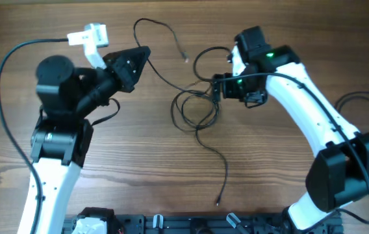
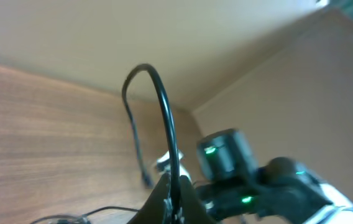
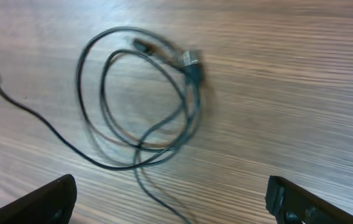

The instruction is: Untangle cables

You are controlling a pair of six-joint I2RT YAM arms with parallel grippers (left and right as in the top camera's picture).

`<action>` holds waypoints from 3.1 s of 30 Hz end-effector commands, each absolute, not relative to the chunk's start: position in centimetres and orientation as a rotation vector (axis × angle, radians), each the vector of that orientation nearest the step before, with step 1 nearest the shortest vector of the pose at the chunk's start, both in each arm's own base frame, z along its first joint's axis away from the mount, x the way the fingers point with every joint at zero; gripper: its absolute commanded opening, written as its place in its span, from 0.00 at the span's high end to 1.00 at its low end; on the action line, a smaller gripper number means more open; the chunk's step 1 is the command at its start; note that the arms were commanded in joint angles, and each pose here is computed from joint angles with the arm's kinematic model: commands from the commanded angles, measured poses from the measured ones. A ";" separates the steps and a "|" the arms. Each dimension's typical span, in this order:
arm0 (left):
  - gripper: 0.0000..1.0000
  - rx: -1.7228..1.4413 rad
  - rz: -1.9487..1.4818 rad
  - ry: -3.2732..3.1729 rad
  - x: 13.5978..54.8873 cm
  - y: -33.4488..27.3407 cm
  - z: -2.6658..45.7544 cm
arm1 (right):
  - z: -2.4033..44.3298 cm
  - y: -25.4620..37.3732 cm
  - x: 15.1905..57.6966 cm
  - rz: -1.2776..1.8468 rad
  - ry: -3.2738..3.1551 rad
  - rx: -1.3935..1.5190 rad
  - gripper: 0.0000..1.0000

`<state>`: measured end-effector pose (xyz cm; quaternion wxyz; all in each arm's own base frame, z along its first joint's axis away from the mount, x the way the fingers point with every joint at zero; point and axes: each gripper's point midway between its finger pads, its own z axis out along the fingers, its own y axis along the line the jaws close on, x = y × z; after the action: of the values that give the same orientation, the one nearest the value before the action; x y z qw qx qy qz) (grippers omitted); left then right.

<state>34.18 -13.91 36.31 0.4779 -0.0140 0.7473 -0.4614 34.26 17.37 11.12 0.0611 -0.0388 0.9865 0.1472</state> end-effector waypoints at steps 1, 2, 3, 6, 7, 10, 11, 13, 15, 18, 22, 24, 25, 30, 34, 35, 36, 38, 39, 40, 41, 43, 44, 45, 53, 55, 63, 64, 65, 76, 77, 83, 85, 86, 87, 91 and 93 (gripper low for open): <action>0.96 -0.074 -1.098 1.721 33.5 -11.8 39.2 | 8.9 19.7 33.3 0.474 3.043 -0.184 0.00; 0.96 -0.100 -1.069 1.706 33.7 -10.9 39.4 | 8.4 20.1 33.2 0.467 3.051 -0.187 0.00; 0.96 -0.125 -1.044 1.694 33.8 -10.0 39.6 | 8.2 20.3 33.2 0.459 3.057 -0.168 0.00; 0.96 -0.220 -0.963 1.674 34.1 -6.3 39.7 | 7.0 20.9 33.4 0.440 3.069 -0.146 0.00; 0.96 -0.282 -0.920 1.676 34.3 -4.2 39.2 | 6.6 21.1 33.3 0.439 3.075 -0.149 0.00; 0.96 -0.453 -0.817 1.693 34.6 0.9 37.5 | 6.1 21.6 33.0 0.438 3.095 -0.139 0.00; 0.96 -0.583 -0.754 1.706 34.5 4.5 35.8 | 6.0 21.7 32.9 0.438 3.101 -0.104 0.00; 0.96 -0.692 -0.706 1.717 34.4 7.2 34.3 | 6.1 21.9 32.8 0.439 3.105 -0.075 0.00; 0.96 -0.814 -0.630 1.731 34.2 9.8 32.4 | 6.0 22.1 32.6 0.438 3.106 -0.081 0.00; 0.96 -1.021 -0.529 1.800 33.8 12.7 27.9 | 6.1 22.6 32.5 0.443 3.101 -0.101 0.00; 0.96 -1.184 -0.568 1.986 33.7 11.8 21.7 | 6.2 24.0 31.5 0.486 3.110 -0.154 0.00; 0.96 -1.245 -0.591 2.108 33.5 10.5 18.4 | 6.3 24.9 30.9 0.501 3.117 -0.143 0.01; 0.96 -1.251 -0.597 2.169 33.4 9.7 17.0 | 6.3 25.3 30.8 0.505 3.119 -0.118 0.01; 0.96 -1.216 -0.623 2.414 33.5 6.1 12.0 | 6.6 27.7 31.3 0.550 3.067 -0.025 0.01; 0.96 -1.190 -0.598 2.555 33.3 4.2 9.0 | 6.2 27.0 32.0 0.437 3.031 0.052 0.08; 0.96 -1.192 -0.566 2.585 33.1 4.0 8.3 | 6.2 26.8 32.0 0.420 3.032 0.088 0.10; 0.96 -1.192 -0.522 2.613 32.8 3.9 7.7 | 6.1 26.8 32.0 0.421 3.036 0.108 0.12; 0.96 -1.185 -0.425 2.658 32.4 3.9 6.7 | 5.7 26.7 31.6 0.414 3.050 0.179 0.18; 0.96 -1.181 -0.388 2.672 32.2 3.9 6.5 | 5.3 26.6 31.2 0.407 3.061 0.220 0.20; 0.96 -1.171 -0.333 2.690 32.0 4.0 6.1 | 4.5 26.6 30.3 0.394 3.081 0.241 0.23; 0.96 -1.164 -0.328 2.693 32.0 3.9 6.1 | 4.2 26.7 29.9 0.396 3.091 0.233 0.24; 0.94 -1.151 -0.331 2.699 32.1 3.5 6.1 | 3.7 27.0 29.2 0.394 3.103 0.219 0.25; 0.89 -1.141 -0.332 2.705 32.1 3.3 6.1 | 3.3 27.4 28.6 0.401 3.108 0.219 0.26; 0.89 -1.134 -0.333 2.710 32.1 3.1 6.1 | 3.3 28.0 28.4 0.429 3.107 0.200 0.26; 0.90 -1.028 -0.429 2.813 31.3 -1.0 6.1 | 3.8 30.3 28.4 0.545 3.074 0.150 0.28; 0.84 -1.009 -0.431 2.821 31.3 -1.4 6.1 | 3.9 30.7 28.6 0.577 3.064 0.142 0.30; 0.82 -1.111 -0.410 2.768 30.8 1.9 6.5 | 4.4 32.3 28.5 0.653 2.980 -0.310 0.28; 0.81 -1.150 -0.407 2.749 30.6 2.7 6.7 | 4.5 32.4 28.4 0.642 2.930 -0.491 0.28; 0.80 -1.199 -0.402 2.725 30.3 3.8 6.8 | 4.3 32.2 28.2 0.595 2.840 -0.775 0.28; 0.11 -1.446 -0.285 2.649 27.5 8.9 6.7 | 4.2 31.5 29.1 0.278 2.378 -1.569 0.05; 0.11 -1.449 -0.267 2.652 27.4 9.1 6.6 | 4.5 31.7 28.6 0.277 2.364 -1.612 0.03; 0.09 -1.456 -0.254 2.659 27.1 9.1 6.6 | 10.3 33.9 30.3 0.286 2.280 -1.613 0.00; 0.09 -1.457 -0.254 2.661 27.1 9.1 6.6 | 12.0 34.7 31.1 0.293 2.236 -1.592 0.00; 0.09 -1.456 -0.254 2.661 27.1 9.1 6.6 | 12.5 35.0 31.3 0.294 2.215 -1.594 0.01; 0.09 -1.456 -0.254 2.661 27.1 9.1 6.6 | 12.5 35.2 31.2 0.288 2.192 -1.621 0.00; 0.09 -1.457 -0.254 2.661 27.1 9.1 6.6 | 10.8 36.2 30.0 0.339 2.162 -1.721 0.01; 0.09 -1.457 -0.255 2.661 27.1 9.1 6.6 | 9.7 36.8 29.8 0.336 2.163 -1.744 0.01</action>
<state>27.14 8.67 6.07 0.0373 -0.4784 0.8726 -0.0912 30.55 35.49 11.98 0.1914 -0.5884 0.7778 0.1107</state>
